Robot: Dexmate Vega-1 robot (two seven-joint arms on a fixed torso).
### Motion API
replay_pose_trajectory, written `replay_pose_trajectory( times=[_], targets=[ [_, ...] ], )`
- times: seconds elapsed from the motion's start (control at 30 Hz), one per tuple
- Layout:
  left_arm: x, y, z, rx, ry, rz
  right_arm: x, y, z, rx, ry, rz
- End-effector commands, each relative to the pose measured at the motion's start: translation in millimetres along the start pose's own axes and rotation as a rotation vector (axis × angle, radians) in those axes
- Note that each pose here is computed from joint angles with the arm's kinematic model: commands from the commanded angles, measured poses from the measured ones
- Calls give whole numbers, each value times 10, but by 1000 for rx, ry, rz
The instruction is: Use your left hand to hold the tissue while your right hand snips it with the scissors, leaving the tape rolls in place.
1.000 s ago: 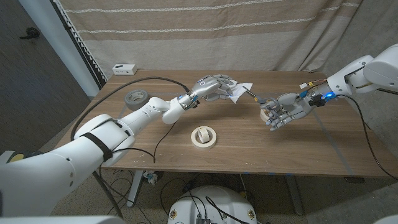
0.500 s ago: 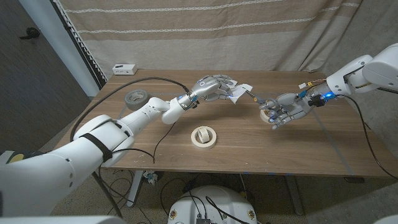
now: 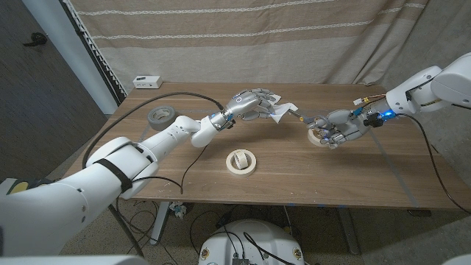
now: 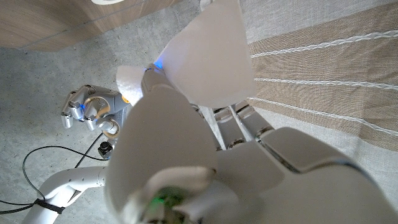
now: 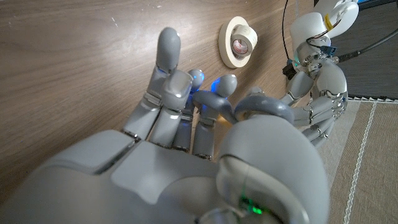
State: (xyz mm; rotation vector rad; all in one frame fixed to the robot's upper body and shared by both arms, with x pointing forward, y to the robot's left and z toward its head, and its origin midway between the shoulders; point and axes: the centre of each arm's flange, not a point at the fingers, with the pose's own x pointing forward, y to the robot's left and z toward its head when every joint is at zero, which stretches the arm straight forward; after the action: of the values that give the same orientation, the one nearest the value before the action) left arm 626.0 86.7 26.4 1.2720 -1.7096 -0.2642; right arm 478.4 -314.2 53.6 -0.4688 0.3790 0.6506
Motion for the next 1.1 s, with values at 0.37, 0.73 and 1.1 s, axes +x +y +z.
replay_pose_trajectory(
  times=[0.37,0.73,1.1],
  targets=[
    [-40,-6,-24,10,13,-4,-113,17,-58,55,-77,-109],
    [-70,15,-40,16,21,4,-94,6,-65,62,-80,-85],
    [-57,59,-85,30,50,34,-122,-9,-46,56,-95,-86]
  ],
)
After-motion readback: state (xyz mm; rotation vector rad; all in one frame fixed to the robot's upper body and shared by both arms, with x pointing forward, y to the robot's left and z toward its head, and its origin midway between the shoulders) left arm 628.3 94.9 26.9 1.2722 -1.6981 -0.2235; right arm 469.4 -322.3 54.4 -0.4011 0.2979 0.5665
